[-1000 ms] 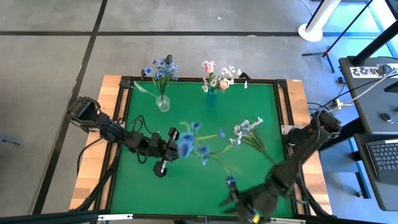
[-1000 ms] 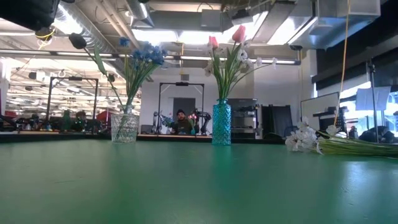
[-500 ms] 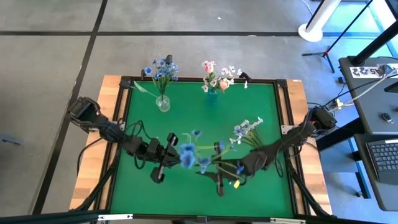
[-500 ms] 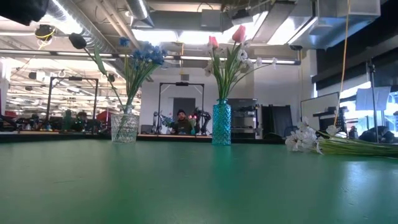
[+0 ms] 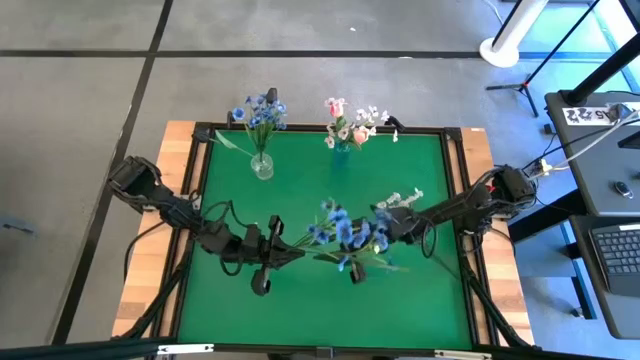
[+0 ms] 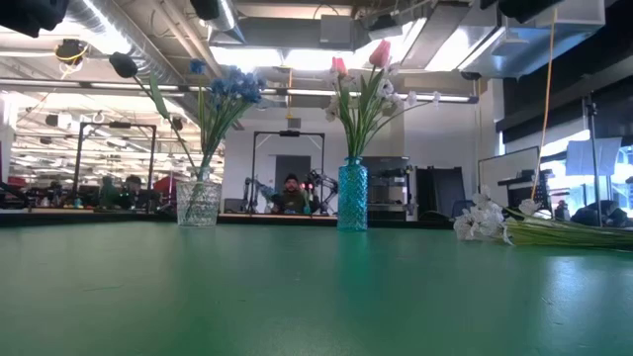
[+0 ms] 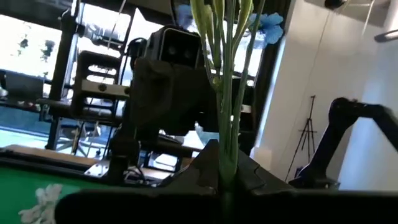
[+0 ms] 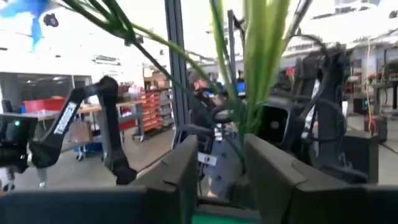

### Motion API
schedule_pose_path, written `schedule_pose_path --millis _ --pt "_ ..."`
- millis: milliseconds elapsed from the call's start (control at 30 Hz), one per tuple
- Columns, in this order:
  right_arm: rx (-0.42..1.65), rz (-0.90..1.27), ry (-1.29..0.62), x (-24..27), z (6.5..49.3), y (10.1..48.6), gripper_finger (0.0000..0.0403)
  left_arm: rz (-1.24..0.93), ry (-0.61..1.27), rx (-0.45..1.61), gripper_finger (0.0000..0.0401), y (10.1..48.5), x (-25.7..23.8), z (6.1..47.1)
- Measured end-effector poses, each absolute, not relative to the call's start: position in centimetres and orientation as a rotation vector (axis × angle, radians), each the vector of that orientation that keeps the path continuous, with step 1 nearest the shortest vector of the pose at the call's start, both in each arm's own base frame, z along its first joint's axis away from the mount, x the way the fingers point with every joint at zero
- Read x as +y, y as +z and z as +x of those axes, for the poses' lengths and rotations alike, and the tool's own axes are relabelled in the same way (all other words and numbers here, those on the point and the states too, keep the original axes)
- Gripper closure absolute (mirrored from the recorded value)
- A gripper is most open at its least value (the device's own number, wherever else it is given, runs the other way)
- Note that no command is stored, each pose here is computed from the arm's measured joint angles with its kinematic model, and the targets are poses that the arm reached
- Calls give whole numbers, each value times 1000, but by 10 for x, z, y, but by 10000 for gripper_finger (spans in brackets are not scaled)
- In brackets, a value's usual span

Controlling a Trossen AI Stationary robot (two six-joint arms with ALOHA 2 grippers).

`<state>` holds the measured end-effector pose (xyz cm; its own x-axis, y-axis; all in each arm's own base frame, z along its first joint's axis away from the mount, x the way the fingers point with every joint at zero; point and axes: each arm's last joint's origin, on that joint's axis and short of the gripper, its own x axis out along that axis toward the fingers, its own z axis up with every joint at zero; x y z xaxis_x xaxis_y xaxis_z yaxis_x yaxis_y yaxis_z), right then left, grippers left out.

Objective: Sort flowers into vase by color
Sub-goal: Put the blue flowers into the transparent vase

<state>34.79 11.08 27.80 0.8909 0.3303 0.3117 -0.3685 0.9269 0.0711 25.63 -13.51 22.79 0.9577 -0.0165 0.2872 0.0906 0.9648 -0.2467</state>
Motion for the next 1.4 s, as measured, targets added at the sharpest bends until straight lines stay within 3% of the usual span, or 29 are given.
schedule_pose_path --millis 300,467,633,833,1200,1400 --pt "-305 138 269 109 350 280 180 -289 -35 -245 401 223 -126 263" --pt "-312 132 255 109 349 281 167 -319 -15 -183 401 217 -121 267" --pt "-294 133 218 108 350 279 230 -321 -10 -159 401 214 -121 268" --pt "-258 122 208 108 351 275 381 -320 -16 -155 393 214 -122 267" --pt "-208 95 129 107 353 271 396 -168 -16 -129 339 212 -146 254" --pt "-167 64 116 106 350 272 399 -91 111 -99 284 214 -168 232"
